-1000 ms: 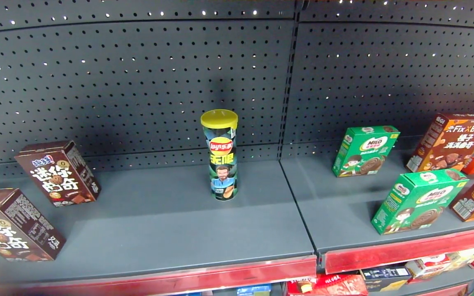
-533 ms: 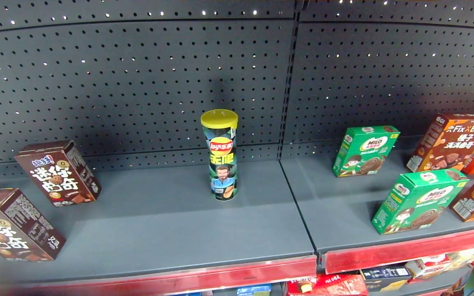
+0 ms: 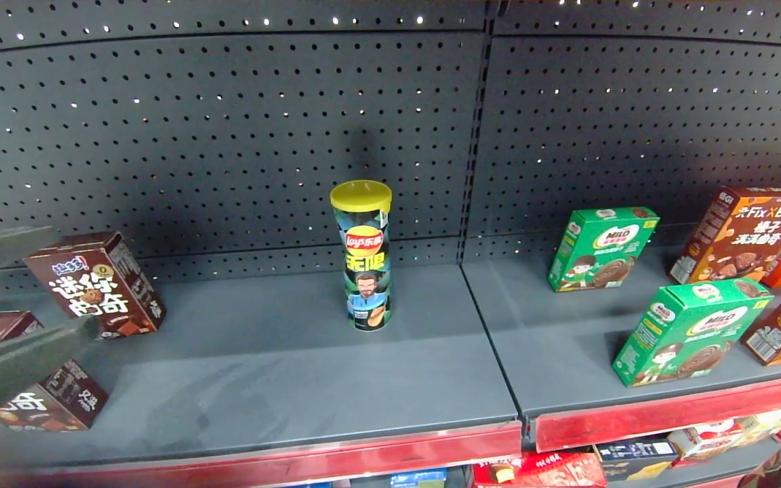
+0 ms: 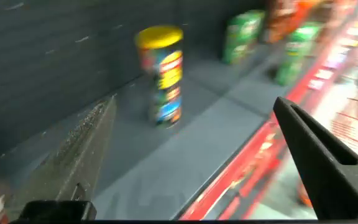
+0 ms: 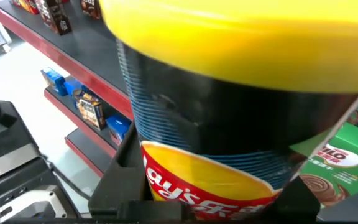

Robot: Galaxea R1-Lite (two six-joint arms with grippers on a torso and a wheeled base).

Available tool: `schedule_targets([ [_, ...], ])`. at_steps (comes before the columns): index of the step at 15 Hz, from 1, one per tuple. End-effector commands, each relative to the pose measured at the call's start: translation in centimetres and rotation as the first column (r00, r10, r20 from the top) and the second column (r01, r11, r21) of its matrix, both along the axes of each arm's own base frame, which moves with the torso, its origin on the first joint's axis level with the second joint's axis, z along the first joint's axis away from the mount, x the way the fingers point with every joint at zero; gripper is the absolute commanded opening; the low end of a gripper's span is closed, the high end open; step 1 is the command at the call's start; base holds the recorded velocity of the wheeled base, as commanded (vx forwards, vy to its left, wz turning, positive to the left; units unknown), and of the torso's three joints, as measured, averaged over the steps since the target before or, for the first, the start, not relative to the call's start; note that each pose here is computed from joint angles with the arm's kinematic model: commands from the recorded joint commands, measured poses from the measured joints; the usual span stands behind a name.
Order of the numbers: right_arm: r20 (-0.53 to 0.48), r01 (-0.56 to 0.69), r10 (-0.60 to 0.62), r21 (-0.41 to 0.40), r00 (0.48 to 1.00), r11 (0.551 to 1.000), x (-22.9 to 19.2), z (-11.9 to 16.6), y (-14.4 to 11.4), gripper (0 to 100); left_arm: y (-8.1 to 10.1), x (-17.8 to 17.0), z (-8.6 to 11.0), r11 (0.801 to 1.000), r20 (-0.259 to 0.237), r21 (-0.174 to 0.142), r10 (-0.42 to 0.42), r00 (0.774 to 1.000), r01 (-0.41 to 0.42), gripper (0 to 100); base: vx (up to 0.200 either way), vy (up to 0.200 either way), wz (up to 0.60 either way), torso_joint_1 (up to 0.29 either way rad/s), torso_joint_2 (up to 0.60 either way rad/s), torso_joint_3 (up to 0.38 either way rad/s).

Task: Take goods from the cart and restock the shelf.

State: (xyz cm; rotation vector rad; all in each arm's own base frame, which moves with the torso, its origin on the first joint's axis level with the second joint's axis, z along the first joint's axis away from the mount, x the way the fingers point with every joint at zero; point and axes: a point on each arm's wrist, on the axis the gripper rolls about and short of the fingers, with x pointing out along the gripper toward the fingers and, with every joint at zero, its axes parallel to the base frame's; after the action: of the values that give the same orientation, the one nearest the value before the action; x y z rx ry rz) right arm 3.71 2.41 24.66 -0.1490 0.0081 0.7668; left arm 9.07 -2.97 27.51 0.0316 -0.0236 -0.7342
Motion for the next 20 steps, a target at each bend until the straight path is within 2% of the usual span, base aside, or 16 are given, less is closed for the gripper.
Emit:
schedule_targets([
  [1,0.016,0.004,-0.004,0.006,1.000,1.000,-0.3,0.1,-0.2,0,-0.9,3.6,-1.2,0.999,-0.112,0.021,-0.047,0.993,0.049,100,0.000,0.000,0.00,0.000,0.00,0.000],
  [6,0.029,0.001,-0.001,0.012,1.000,1.000,-0.4,0.5,-0.2,0,-2.0,8.6,-2.5,0.996,-0.108,0.018,-0.082,0.991,0.084,100,0.000,0.000,0.00,0.000,0.00,0.000],
  [8,0.032,0.001,-0.001,0.013,1.000,1.000,-0.4,0.6,-0.2,0,-2.1,9.2,-2.7,0.996,-0.118,0.017,-0.088,0.989,0.090,100,0.000,0.000,0.00,0.000,0.00,0.000],
  [9,0.029,-0.002,0.002,0.012,1.000,1.000,-0.3,0.6,-0.1,0,-2.5,11.3,-3.8,0.993,-0.135,0.015,-0.113,0.984,0.116,100,0.000,0.000,0.00,0.000,0.00,0.000],
  [12,0.036,-0.018,0.017,0.015,0.999,1.000,-0.4,0.7,-0.1,0,-3.1,13.8,-4.9,0.988,-0.129,0.008,-0.154,0.980,0.157,100,0.000,0.000,0.00,0.000,0.00,0.000],
  [15,0.029,-0.018,0.017,0.012,0.999,1.000,-0.4,0.4,-0.1,0,-3.6,16.3,-6.5,0.987,-0.142,0.012,-0.157,0.977,0.160,100,0.000,0.000,0.00,0.000,0.00,0.000],
  [18,0.028,-0.014,0.014,0.013,1.000,1.000,-0.4,0.4,-0.1,0,-4.2,18.6,-7.1,0.980,-0.129,0.007,-0.198,0.972,0.201,100,0.000,0.000,0.00,0.000,0.00,0.000],
  [20,0.026,-0.011,0.011,0.012,1.000,1.000,-0.4,0.4,-0.1,0,-4.6,20.7,-7.1,0.979,-0.110,0.019,-0.202,0.973,0.205,100,0.000,0.000,0.00,0.000,0.00,0.000],
])
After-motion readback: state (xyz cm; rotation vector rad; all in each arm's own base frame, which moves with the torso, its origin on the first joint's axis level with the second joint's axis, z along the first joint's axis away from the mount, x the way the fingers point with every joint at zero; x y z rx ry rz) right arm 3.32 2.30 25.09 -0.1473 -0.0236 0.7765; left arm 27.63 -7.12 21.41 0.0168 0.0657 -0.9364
